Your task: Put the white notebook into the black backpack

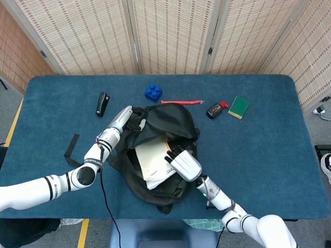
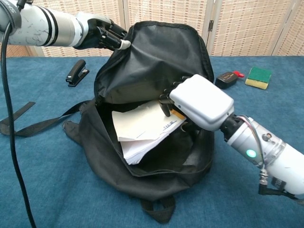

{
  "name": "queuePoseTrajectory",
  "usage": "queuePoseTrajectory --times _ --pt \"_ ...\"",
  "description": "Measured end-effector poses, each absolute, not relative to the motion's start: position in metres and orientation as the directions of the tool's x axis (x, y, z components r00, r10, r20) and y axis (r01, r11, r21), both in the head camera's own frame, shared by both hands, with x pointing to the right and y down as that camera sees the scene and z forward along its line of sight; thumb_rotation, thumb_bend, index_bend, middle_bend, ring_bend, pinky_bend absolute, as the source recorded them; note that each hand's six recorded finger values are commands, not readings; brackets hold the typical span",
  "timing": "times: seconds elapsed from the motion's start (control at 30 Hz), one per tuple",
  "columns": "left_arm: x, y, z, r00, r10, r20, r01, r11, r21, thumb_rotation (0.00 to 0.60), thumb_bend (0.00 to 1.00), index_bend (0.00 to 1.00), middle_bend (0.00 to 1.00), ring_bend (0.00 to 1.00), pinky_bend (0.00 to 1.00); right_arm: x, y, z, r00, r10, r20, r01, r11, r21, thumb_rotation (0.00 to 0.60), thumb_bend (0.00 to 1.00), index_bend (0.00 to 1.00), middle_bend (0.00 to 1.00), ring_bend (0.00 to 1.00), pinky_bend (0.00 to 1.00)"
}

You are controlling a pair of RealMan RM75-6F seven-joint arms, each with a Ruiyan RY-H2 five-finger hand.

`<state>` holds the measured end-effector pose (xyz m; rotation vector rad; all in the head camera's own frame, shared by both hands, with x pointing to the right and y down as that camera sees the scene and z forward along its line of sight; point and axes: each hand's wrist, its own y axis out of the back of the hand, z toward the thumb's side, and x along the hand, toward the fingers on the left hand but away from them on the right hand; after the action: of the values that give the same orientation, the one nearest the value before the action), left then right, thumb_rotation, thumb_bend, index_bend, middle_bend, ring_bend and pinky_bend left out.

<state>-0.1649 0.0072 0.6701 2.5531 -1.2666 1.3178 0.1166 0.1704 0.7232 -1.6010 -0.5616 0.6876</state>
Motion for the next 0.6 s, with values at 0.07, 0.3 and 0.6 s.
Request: queuePoseTrajectory --times 0.07,0.3,0.6 --pt "-0.165 0.008 0.67 0.324 -0.653 0.685 -0.654 -0.678 -0.337 0.6 0.62 0.57 0.35 0.27 0.05 0.114 0.168 0.725 0.699 0.705 -0.119 -0.047 -0.121 -0.992 0.6 0.43 0.9 0.52 0.43 0.35" --pt "-0.165 0.01 0.668 0.328 -0.65 0.685 -0.649 -0.682 -0.337 0.6 0.62 0.57 0.34 0.27 0.04 0.101 0.167 0.731 0.689 0.711 -0.14 -0.109 -0.089 -0.99 0.6 0.43 0.71 0.41 0.35 0.25" --pt "-0.17 0.012 0.669 0.325 -0.639 0.697 -0.646 -0.689 -0.33 0.6 0.62 0.53 0.32 0.26 0.03 0.11 0.171 0.726 0.645 0.741 -0.183 -0.09 -0.165 -0.982 0.6 0.29 0.02 0.09 0.13 0.15"
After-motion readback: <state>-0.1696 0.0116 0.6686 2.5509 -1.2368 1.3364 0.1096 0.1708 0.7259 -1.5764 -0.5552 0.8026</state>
